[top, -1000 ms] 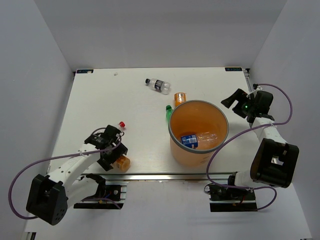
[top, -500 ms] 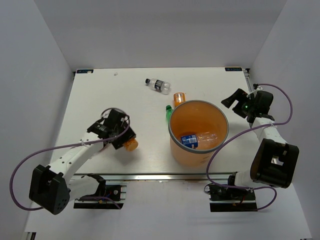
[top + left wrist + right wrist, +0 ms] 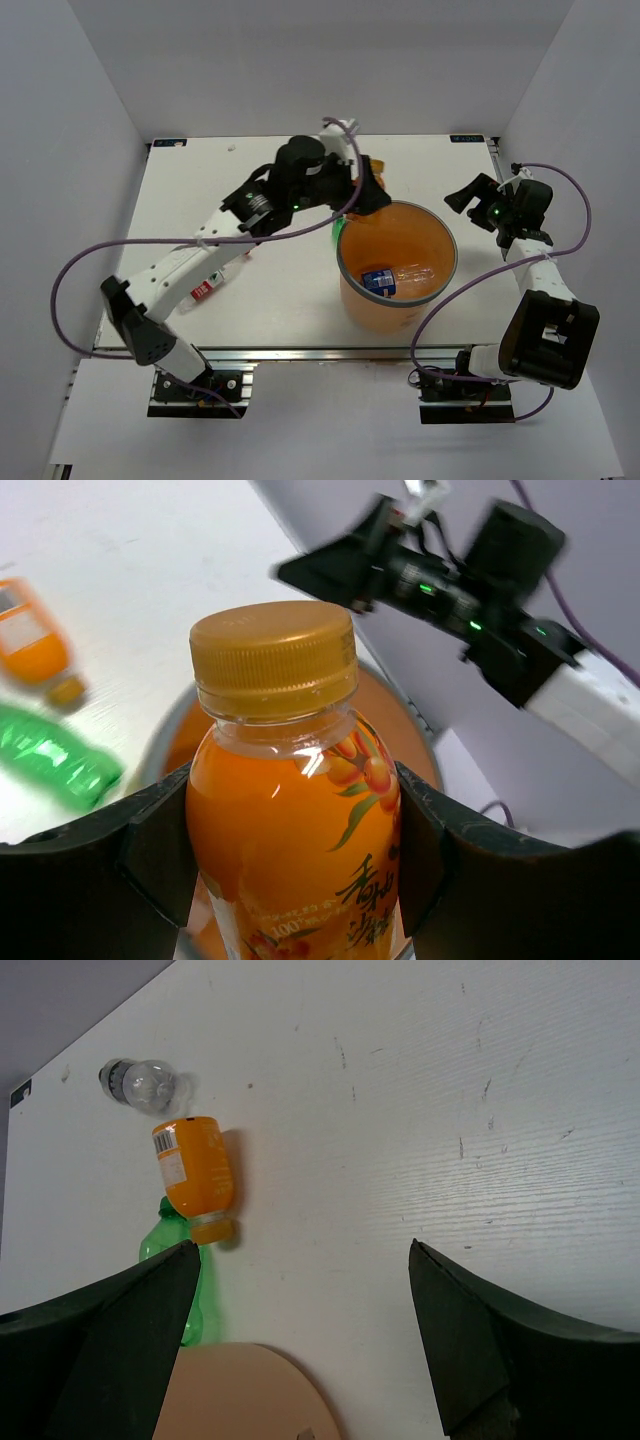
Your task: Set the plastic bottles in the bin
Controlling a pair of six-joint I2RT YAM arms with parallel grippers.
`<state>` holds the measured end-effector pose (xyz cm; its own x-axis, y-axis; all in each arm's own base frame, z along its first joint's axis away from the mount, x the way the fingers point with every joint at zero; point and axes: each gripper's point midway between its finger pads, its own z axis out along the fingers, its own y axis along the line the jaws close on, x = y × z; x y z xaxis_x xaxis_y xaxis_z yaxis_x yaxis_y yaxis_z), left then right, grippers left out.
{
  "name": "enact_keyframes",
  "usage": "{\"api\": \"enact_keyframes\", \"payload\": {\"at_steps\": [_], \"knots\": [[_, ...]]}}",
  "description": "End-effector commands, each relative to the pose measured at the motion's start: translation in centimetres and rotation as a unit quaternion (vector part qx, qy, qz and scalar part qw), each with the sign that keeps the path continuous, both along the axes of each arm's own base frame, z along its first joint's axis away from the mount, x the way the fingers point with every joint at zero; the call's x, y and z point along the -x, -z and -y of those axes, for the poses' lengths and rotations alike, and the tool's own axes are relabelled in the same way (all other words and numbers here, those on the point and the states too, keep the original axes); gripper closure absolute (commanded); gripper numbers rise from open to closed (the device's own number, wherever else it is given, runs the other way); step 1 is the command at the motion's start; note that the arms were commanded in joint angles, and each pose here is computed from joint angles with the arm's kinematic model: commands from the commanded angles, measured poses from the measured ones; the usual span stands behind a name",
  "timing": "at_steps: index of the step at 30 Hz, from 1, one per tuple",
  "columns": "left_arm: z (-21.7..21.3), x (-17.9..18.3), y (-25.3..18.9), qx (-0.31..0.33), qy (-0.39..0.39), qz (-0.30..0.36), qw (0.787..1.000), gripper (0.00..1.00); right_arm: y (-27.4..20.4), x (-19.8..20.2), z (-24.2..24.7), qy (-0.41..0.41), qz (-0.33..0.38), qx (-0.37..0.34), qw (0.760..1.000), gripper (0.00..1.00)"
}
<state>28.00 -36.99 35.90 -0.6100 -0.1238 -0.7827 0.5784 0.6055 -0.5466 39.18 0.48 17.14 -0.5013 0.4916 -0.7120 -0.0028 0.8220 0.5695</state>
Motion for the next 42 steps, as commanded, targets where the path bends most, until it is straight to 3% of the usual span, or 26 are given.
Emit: {"api": "enact_keyframes", "payload": {"at_steps": [1,3,4,5,12,15,17,18,19,21,22,23,25,31,33,34,37,40,42], "knots": [[4.0,2.9,0.8,-0.038,0.115,0.034,0.992,0.38,-1.9,-0.3,0.1,-0.006,0.036,0.009,0.999,0.11],[4.8,3.8,0.9,-0.056,0.127,0.028,0.99,0.31,-1.7,-0.3,0.1,-0.006,0.034,0.008,0.999,0.11],[4.7,3.2,1.3,-0.067,0.109,0.028,0.991,0.07,-1.7,-0.4,0.1,-0.005,0.034,0.006,0.999,0.11],[4.6,3.1,2.0,-0.081,0.099,0.019,0.992,0.02,-1.6,-0.4,0.1,-0.005,0.033,0.005,0.999,0.11],[1.0,1.1,0.6,-0.096,-0.012,0.038,0.995,0.02,-1.6,-0.4,0.2,-0.003,0.033,0.004,0.999,0.11],[-3.0,-0.5,0.8,-0.113,-0.12,0.041,0.985,0.02,-1.6,-0.3,0.3,-0.001,0.033,0.004,0.999,0.11],[-7.2,-2.5,2.6,-0.139,-0.224,0.026,0.964,0.02,-1.6,-0.4,0.2,-0.002,0.034,0.004,0.999,0.11],[-9.2,-3.1,2.6,-0.123,-0.266,0.008,0.956,0.02,-1.6,-0.4,0.2,-0.002,0.033,0.003,0.999,0.11],[-13.6,-5.5,5.2,-0.141,-0.325,-0.023,0.935,0.02,-1.5,-0.4,0.2,-0.003,0.032,0.001,0.999,0.11],[-17.5,-6.8,7.6,-0.103,-0.366,-0.097,0.92,0.02,-1.4,-0.5,0.0,-0.006,0.028,-0.005,1.0,0.11],[-21.6,-8.1,9.2,-0.096,-0.419,-0.126,0.894,0.02,-1.4,-0.5,-0.1,-0.01,0.029,-0.006,1.0,0.11],[-23.3,-7.5,12.4,-0.109,-0.436,-0.162,0.878,0.02,-1.3,-0.5,0.0,-0.009,0.028,-0.005,1.0,0.11],[-26.6,-7.0,14.3,-0.083,-0.487,-0.203,0.845,0.02,-1.2,-0.5,0.3,-0.001,0.026,-0.002,1.0,0.11],[-32.7,-2.6,19.1,-0.073,-0.604,-0.275,0.744,0.02,-0.9,-0.7,0.7,0.01,0.023,0.001,1.0,0.11],[-33.5,-1.0,20.9,-0.067,-0.625,-0.294,0.72,0.02,-0.7,-0.7,0.7,0.011,0.019,-0.003,1.0,0.11],[-34.4,-0.2,21.7,-0.053,-0.656,-0.307,0.687,0.02,-0.6,-0.7,0.5,0.009,0.017,-0.005,1.0,0.11],[-36.2,2.1,24.1,-0.041,-0.701,-0.338,0.627,0.02,-0.6,-0.7,0.5,0.005,0.017,-0.007,1.0,0.11],[-37.2,2.5,25.0,-0.013,-0.73,-0.337,0.595,0.02,-0.5,-0.8,0.5,0.005,0.018,-0.005,1.0,0.11],[-37.3,1.7,24.9,0.013,-0.736,-0.329,0.592,0.02,-0.5,-0.8,0.6,0.007,0.018,-0.003,1.0,0.11]]}}
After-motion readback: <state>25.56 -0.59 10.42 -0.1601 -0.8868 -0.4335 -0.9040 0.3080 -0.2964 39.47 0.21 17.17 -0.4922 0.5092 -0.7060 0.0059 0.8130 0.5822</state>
